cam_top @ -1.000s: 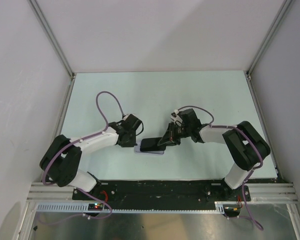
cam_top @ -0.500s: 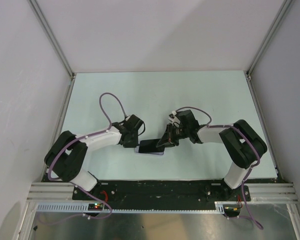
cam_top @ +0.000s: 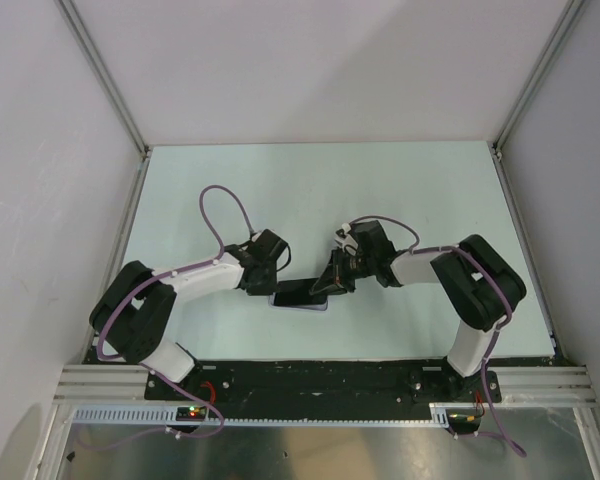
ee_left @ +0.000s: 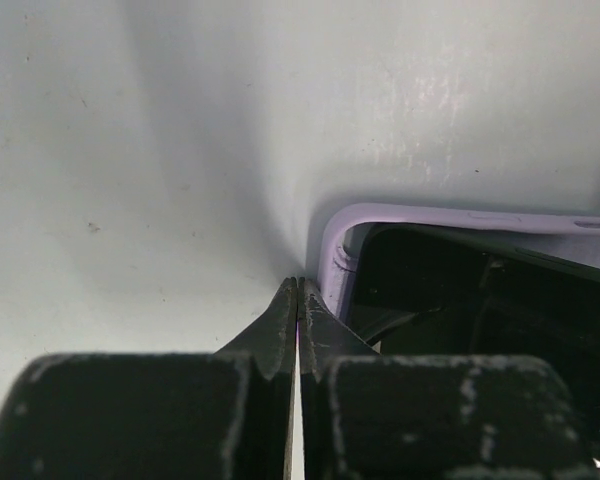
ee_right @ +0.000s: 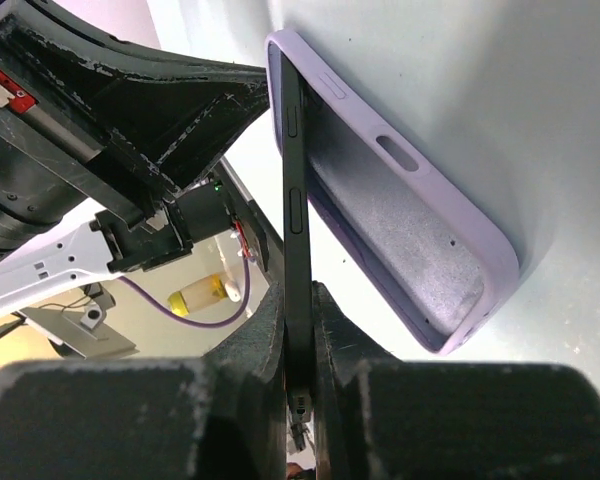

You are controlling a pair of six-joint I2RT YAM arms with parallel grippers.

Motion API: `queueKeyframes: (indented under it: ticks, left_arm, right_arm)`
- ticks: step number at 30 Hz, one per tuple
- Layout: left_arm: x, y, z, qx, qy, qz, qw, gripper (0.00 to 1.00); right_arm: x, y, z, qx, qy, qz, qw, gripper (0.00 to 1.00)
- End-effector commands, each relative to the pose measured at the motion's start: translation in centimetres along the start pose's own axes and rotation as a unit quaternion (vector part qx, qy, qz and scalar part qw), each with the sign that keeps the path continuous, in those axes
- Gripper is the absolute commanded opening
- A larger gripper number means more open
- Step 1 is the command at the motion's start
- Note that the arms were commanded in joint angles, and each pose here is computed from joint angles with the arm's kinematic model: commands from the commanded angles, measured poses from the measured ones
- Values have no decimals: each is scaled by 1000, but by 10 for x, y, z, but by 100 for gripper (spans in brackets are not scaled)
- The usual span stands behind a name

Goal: Put the phone into the phone case

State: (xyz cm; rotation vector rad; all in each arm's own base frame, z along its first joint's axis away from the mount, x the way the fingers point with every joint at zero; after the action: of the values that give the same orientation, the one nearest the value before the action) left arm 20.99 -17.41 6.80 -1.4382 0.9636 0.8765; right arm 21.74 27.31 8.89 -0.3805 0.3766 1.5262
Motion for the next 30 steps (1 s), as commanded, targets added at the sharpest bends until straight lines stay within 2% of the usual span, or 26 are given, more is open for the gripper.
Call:
queueKeyframes:
  ticks: [1,19,26,30]
  left_arm:
    - [6,-1,-18,1,39,-4,999,0]
    - [2,-5,-23,3,57,-15,998,0]
    - [1,-4,-22,4,57,-16,998,0]
    - [1,-4,-22,5,57,-17,998,0]
  right_arm:
    - [16,4,-10,19,24,5,1000,0]
    - [32,5,-25,14,83,-4,996,0]
    - [21,-3,-17,-13,122,-31,992,20]
    - [15,-7,-15,-19,129,-41,991,26]
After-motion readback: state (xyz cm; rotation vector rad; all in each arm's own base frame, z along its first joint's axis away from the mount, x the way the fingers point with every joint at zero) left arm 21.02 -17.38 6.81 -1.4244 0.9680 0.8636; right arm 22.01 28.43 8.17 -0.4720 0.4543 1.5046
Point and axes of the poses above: each gripper's point midway between its finger pads, its own x axis out along the fingers, its own z axis along the line the jaws close on, y = z × x, the point moved 6 cm from there along -x, back along the fingers
